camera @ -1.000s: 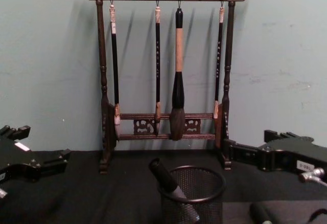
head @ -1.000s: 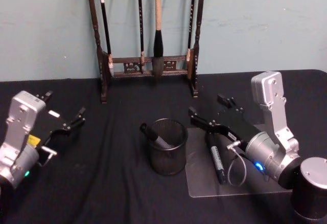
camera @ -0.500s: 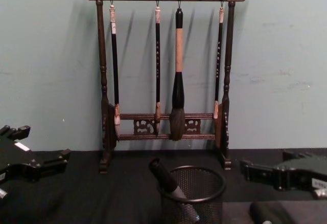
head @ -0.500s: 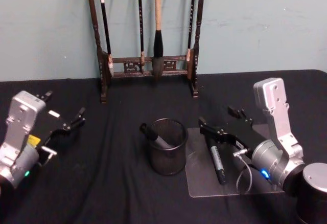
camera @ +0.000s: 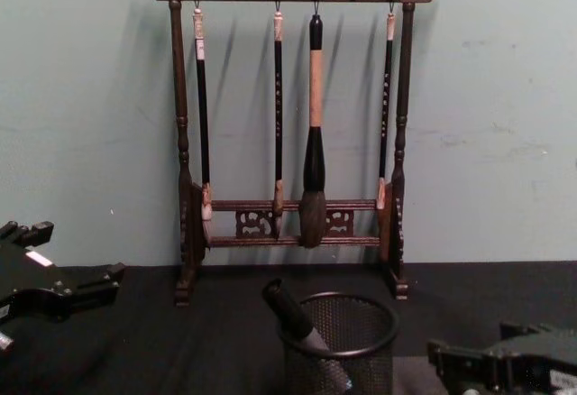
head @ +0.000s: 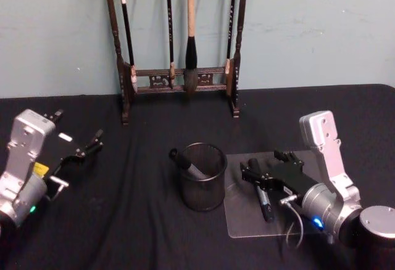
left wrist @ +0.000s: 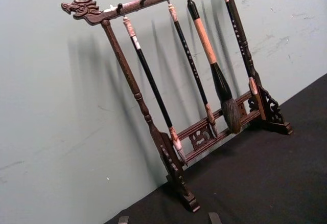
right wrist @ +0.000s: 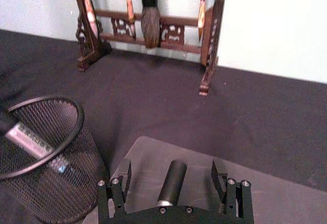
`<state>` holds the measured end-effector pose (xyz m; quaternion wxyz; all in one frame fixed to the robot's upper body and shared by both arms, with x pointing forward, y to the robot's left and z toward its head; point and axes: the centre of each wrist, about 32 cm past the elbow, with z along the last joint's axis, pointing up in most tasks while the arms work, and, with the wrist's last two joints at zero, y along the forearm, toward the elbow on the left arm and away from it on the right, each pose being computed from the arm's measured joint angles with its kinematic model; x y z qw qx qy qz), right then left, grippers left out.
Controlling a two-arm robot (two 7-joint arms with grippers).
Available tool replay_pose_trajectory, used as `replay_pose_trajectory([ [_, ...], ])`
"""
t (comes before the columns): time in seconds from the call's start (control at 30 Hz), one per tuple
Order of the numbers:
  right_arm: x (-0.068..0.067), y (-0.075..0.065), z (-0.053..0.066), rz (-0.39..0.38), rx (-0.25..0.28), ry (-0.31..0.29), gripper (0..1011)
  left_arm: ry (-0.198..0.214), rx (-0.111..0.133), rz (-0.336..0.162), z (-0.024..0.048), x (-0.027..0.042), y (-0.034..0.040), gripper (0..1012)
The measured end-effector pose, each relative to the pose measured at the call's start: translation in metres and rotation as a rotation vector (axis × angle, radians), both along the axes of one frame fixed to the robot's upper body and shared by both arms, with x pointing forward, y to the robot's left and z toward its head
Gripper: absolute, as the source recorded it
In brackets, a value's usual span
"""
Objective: Pick up the water-based marker from the table and place it into the pen holder.
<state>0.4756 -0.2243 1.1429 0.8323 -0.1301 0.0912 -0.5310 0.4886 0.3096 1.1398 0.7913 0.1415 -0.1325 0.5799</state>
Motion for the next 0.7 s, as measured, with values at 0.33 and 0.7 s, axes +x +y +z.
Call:
replay_pose_trajectory([
  [0.33, 0.004, 0.0, -0.012, 0.023, -0.029, 0.033, 1003, 0.0, 0.0, 0.0, 0.0, 0.0, 0.0, 1009],
  [0.7, 0.007, 0.001, -0.02, 0.03, -0.045, 0.052, 1002, 0.0, 0.0, 0.0, 0.0, 0.0, 0.0, 1009],
])
